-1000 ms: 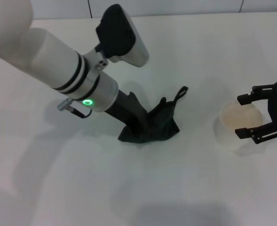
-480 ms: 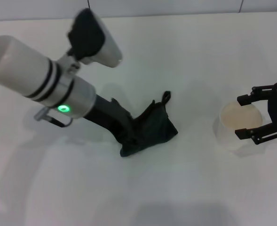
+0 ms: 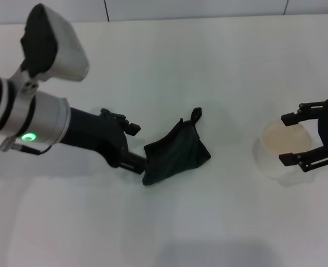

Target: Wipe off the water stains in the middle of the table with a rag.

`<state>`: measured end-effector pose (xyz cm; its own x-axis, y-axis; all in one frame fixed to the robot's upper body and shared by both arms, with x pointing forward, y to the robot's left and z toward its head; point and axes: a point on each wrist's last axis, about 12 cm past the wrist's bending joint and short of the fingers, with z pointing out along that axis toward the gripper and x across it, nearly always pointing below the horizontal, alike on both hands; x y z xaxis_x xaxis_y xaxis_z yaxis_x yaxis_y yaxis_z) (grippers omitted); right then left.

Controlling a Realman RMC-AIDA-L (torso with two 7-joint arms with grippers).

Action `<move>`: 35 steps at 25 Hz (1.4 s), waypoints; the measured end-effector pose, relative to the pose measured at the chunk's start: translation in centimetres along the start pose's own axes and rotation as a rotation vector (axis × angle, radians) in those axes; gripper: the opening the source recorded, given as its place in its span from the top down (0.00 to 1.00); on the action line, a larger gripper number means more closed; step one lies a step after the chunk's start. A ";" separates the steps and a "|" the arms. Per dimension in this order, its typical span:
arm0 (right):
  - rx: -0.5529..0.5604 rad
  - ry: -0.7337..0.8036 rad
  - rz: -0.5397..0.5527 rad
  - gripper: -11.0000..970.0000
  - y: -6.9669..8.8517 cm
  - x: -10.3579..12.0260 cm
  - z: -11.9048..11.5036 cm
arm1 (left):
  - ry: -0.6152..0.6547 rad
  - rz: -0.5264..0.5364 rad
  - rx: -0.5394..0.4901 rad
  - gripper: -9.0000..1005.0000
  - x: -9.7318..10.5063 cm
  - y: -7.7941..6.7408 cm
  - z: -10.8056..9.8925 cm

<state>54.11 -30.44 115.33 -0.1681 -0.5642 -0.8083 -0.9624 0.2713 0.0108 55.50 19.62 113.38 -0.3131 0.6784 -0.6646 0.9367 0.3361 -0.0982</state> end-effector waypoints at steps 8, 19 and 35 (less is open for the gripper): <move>-0.005 -0.006 0.013 0.10 0.0 0.1 -0.7 | -0.095 0.093 0.058 0.12 3.2 -1.8 -1.3; 0.002 -0.010 0.038 0.10 -0.2 -0.1 -0.9 | -0.445 0.107 0.080 0.12 8.5 -1.8 -6.4; 0.020 -0.024 0.038 0.10 -0.6 -0.7 -0.5 | -0.444 0.054 0.110 0.12 11.3 -1.7 -6.5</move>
<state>54.70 -30.65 116.16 -0.1993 -0.5344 -0.8214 -0.9509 0.3080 0.0303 49.31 30.95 110.91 -0.1885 0.3394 -0.9216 0.9684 0.2201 -0.1171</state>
